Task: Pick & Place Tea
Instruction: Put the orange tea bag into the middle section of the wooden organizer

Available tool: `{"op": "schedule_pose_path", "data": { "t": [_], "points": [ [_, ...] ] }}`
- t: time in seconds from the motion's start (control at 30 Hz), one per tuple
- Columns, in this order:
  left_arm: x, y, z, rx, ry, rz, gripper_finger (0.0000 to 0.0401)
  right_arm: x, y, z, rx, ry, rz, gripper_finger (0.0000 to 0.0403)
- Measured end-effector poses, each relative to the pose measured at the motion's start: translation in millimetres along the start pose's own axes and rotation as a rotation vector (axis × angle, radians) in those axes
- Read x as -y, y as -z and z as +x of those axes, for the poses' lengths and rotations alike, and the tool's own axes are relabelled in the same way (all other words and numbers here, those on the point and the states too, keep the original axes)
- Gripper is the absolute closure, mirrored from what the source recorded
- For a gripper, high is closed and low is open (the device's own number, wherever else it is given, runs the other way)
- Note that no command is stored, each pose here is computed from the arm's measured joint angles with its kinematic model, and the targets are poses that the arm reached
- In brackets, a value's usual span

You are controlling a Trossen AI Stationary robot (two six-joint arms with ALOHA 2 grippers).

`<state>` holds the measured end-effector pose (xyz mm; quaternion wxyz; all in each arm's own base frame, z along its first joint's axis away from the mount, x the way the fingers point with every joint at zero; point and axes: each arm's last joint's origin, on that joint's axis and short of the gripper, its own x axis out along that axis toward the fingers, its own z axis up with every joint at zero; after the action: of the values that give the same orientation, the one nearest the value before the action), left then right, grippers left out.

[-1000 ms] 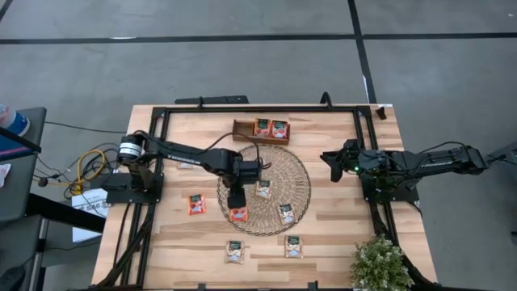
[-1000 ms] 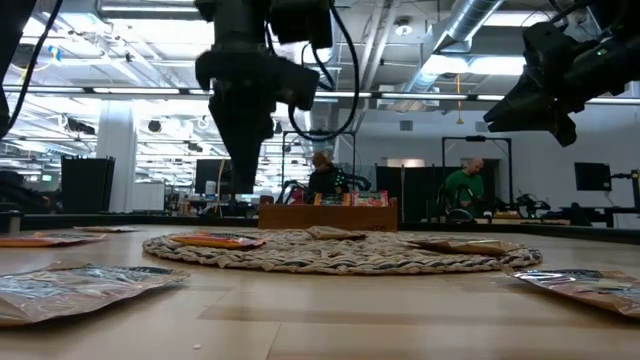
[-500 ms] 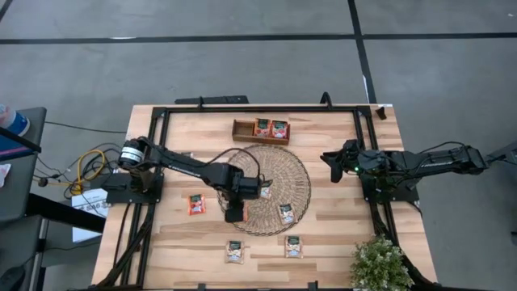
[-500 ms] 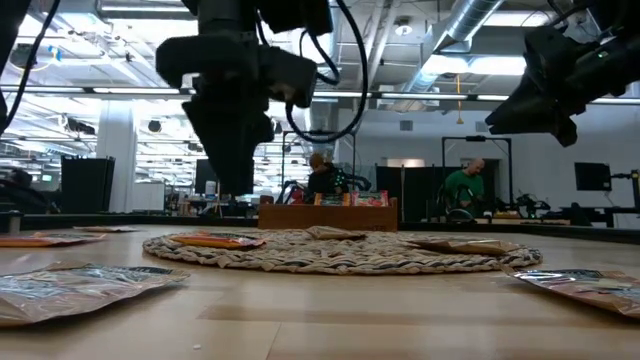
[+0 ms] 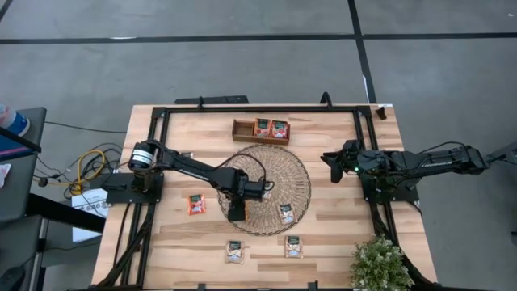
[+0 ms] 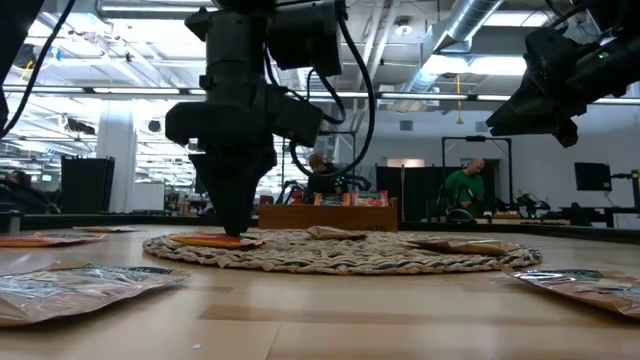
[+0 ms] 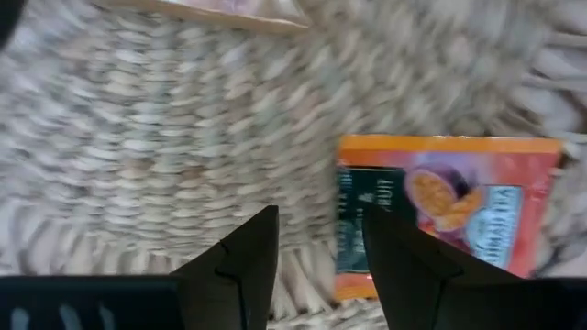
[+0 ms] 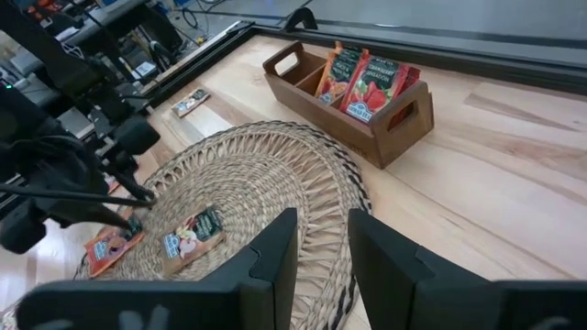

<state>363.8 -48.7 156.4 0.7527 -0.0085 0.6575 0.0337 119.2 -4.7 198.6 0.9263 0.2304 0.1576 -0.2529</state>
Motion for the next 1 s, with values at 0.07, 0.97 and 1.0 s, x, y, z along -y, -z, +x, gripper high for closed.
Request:
{"op": "schedule_pose_path", "data": {
  "t": [0.07,0.97,1.0],
  "points": [
    [-0.4,-0.1,0.0,0.003,-0.012,-0.003,0.025,0.0,0.0,0.0,0.0,0.0,0.0,0.031],
    [2.4,3.8,7.0,-0.009,0.089,-0.025,0.0293,-0.1,0.1,0.0,-0.001,-0.002,0.0,0.031],
    [2.5,4.4,7.5,-0.01,0.093,-0.025,0.0293,-0.1,0.1,0.0,-0.001,-0.002,0.0,0.031]
  ]
}}
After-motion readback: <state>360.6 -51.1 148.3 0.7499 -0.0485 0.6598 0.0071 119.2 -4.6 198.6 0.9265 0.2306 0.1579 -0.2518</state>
